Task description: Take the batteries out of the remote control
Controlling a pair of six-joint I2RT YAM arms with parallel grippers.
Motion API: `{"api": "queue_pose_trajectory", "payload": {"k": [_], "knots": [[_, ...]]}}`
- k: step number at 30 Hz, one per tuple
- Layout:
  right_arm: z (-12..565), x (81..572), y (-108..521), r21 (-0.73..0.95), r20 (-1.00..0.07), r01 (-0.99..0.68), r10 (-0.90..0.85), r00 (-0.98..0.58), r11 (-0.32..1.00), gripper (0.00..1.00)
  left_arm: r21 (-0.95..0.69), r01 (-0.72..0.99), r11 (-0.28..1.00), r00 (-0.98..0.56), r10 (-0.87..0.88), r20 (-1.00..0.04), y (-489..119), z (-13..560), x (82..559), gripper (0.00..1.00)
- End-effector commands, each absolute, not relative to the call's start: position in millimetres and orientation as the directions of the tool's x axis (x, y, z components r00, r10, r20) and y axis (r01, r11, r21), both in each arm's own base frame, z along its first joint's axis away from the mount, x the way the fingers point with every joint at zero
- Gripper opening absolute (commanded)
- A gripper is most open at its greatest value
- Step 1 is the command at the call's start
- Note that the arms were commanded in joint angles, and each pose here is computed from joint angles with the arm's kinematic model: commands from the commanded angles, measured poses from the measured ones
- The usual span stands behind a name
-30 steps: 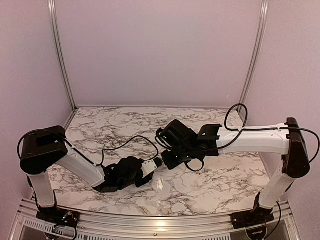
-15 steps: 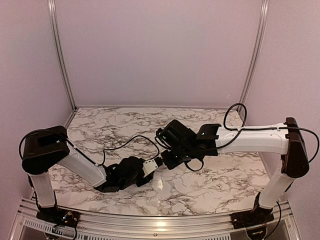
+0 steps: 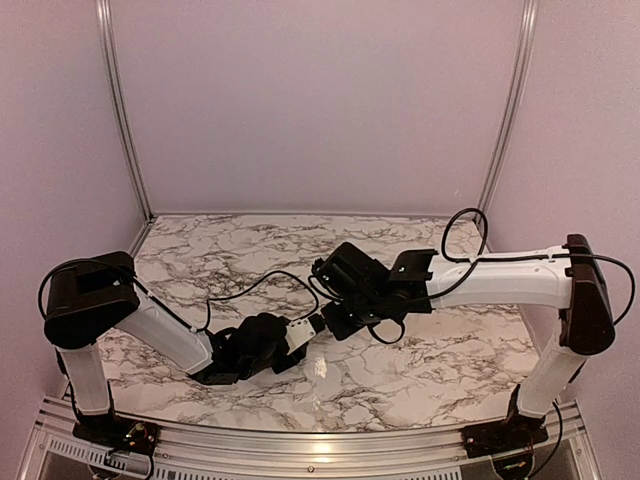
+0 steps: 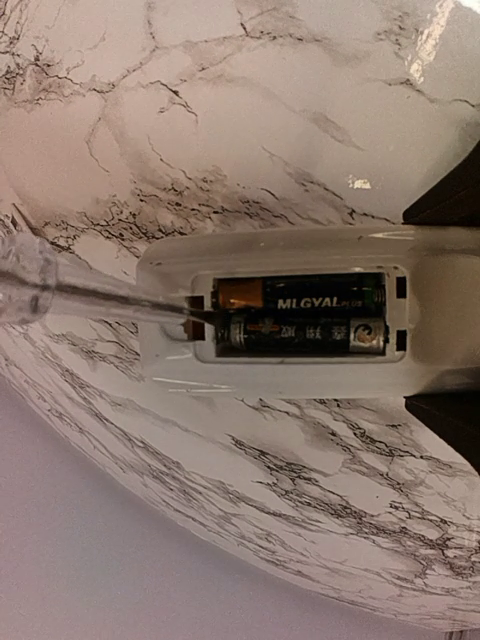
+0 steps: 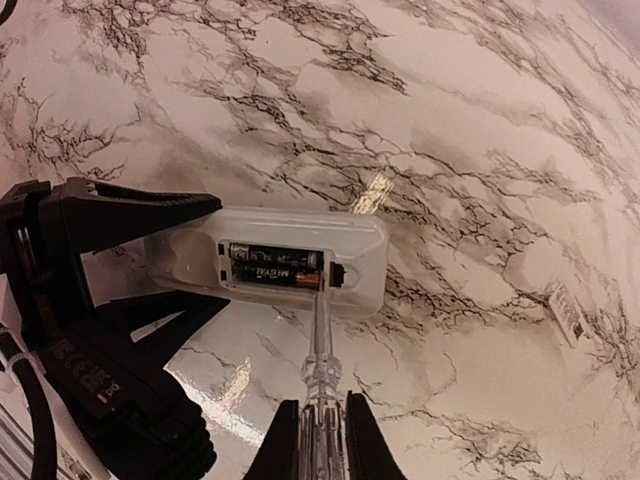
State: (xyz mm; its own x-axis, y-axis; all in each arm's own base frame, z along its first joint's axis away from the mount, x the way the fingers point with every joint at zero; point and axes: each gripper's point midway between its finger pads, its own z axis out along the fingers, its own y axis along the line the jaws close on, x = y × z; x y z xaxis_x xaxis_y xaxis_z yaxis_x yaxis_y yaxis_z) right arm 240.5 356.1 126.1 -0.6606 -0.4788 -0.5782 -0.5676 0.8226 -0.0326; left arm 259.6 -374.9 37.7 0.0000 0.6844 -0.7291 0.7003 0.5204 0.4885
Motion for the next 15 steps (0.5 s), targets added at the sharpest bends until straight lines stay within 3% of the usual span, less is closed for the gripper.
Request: {"api": "queue_pose_trajectory", "payload": {"k": [1,15], "knots": [[131.4,245.5,364.2,-0.037,-0.598,-0.562,-0.469,-0.651,0.827,0.0,0.489,0.7,0.521,0.0,0.685,-0.729,-380.8,37.7,260.4,0.0],[128.7,247.7,364.6,-0.041,-0.609,-0.558,-0.464,-0.643,0.829,0.0,0.48,0.709,0.517,0.001,0.68,-0.734,-381.7,38.9,258.2,0.0]]}}
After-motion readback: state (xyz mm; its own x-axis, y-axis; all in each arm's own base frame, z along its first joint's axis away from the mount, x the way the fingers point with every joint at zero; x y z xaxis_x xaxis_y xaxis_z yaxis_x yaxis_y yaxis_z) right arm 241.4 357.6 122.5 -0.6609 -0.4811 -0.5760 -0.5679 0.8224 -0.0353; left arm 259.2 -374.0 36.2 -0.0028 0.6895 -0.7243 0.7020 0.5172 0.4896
